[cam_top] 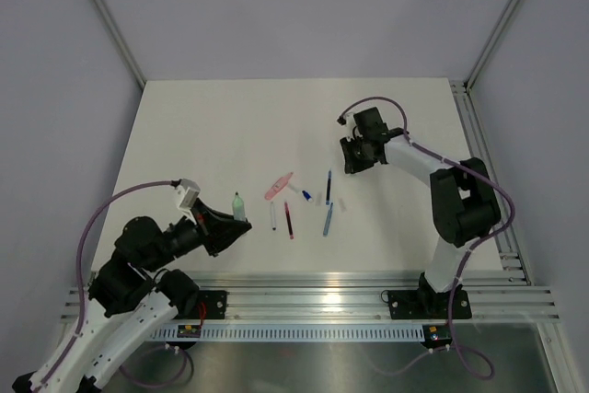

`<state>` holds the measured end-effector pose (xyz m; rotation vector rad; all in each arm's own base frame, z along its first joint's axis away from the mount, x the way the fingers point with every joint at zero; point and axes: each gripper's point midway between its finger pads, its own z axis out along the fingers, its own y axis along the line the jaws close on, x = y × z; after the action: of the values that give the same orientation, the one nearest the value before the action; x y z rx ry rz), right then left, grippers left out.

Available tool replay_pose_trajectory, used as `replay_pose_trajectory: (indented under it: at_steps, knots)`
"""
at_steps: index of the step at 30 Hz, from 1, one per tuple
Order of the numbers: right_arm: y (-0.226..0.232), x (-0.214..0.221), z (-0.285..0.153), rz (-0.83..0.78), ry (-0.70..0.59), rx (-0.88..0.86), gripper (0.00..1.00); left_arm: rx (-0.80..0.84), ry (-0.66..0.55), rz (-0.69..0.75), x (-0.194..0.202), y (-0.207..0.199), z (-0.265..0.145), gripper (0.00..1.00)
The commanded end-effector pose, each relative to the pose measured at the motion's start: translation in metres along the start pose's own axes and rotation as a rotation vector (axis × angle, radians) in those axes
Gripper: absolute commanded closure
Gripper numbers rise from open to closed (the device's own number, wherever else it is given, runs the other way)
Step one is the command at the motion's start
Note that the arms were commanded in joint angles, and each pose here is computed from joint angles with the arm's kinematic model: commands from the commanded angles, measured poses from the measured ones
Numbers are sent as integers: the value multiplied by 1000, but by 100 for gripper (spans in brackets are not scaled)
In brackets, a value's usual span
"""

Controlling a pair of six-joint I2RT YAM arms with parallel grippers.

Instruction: Insert the pens into the pen caps

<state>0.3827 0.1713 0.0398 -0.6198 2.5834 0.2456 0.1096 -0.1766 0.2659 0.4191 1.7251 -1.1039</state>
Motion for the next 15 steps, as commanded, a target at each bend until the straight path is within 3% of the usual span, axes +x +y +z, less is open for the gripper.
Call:
replay_pose_trajectory:
  at_steps: [1,2,4,5,6,7,9,10,15]
  knots:
    - [27,-45,-43,154,-283,-118,100,93,-6,-55,-3,-12,16,100]
    - [33,-63,-64,166,-398,-150,100,115,14,-73,1,-14,21,100]
    - [52,-53,-84,273,-455,-246,100,166,-4,-117,-1,-19,32,100]
    - [58,-65,-95,291,-543,-291,100,192,22,-141,4,-21,39,100]
    - [72,-47,-95,356,-513,-375,100,212,24,-180,4,-23,43,100]
    - [81,-62,-121,357,-619,-439,100,257,-13,-176,-2,-28,49,100]
    - [100,-46,-132,447,-631,-573,100,307,8,-243,1,-32,60,100]
    - [107,-58,-160,432,-735,-638,100,376,-40,-227,-8,-41,62,100]
    - [131,-54,-215,512,-860,-877,100,456,-72,-249,-14,-49,94,100]
